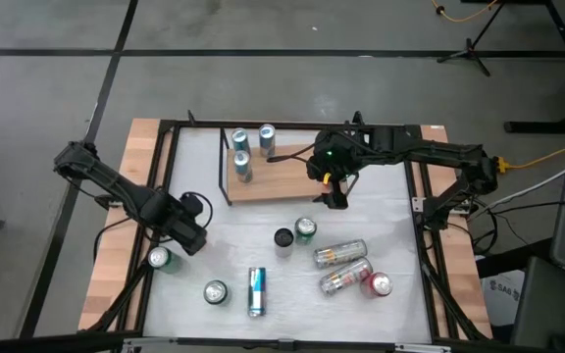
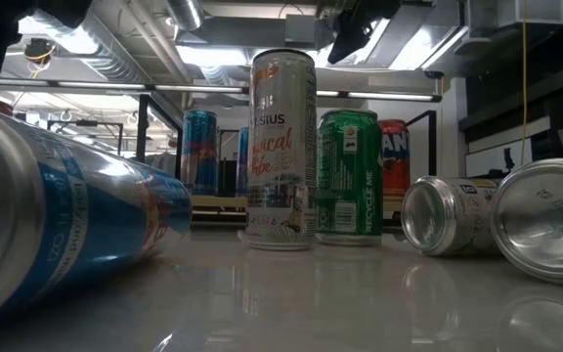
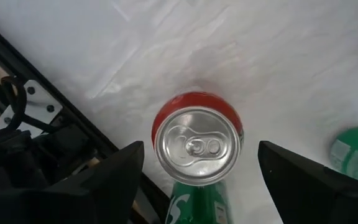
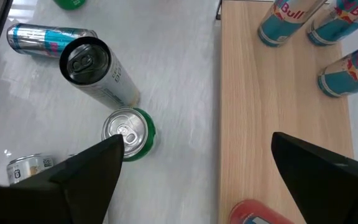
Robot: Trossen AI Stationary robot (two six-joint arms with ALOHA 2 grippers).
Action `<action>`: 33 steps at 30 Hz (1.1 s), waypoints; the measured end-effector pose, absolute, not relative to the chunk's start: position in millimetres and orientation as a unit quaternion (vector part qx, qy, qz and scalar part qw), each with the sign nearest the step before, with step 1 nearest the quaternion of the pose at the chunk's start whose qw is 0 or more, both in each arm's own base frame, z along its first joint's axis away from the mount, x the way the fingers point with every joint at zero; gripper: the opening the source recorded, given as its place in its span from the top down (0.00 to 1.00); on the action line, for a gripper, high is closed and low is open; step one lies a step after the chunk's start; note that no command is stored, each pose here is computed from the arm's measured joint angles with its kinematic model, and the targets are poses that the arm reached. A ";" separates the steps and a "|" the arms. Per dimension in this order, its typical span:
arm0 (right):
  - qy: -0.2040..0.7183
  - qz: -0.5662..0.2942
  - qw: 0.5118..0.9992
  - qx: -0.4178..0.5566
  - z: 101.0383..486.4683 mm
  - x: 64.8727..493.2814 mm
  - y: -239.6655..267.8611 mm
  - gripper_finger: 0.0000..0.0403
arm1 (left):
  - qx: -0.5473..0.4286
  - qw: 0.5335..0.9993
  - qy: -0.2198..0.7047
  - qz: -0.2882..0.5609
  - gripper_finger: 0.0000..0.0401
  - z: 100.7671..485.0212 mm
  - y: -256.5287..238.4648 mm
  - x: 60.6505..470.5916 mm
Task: Sort soda cans
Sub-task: Put the orange soda can on the shelf and align with the other orange soda can
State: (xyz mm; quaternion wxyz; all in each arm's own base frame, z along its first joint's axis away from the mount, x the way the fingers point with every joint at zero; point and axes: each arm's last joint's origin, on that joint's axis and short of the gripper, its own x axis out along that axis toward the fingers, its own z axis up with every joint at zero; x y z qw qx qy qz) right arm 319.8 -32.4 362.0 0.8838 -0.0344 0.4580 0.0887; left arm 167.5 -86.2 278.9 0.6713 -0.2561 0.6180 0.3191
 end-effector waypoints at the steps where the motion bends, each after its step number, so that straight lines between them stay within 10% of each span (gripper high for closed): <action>1: 0.458 0.089 0.884 -0.034 362.0 319.8 -32.4 0.01 | -0.252 0.669 0.621 0.322 0.24 278.1 -86.2 167.5; 33: 0.461 0.090 0.882 -0.033 361.7 319.2 -32.2 0.01 | -0.271 0.648 0.624 0.342 0.24 234.1 -85.5 165.4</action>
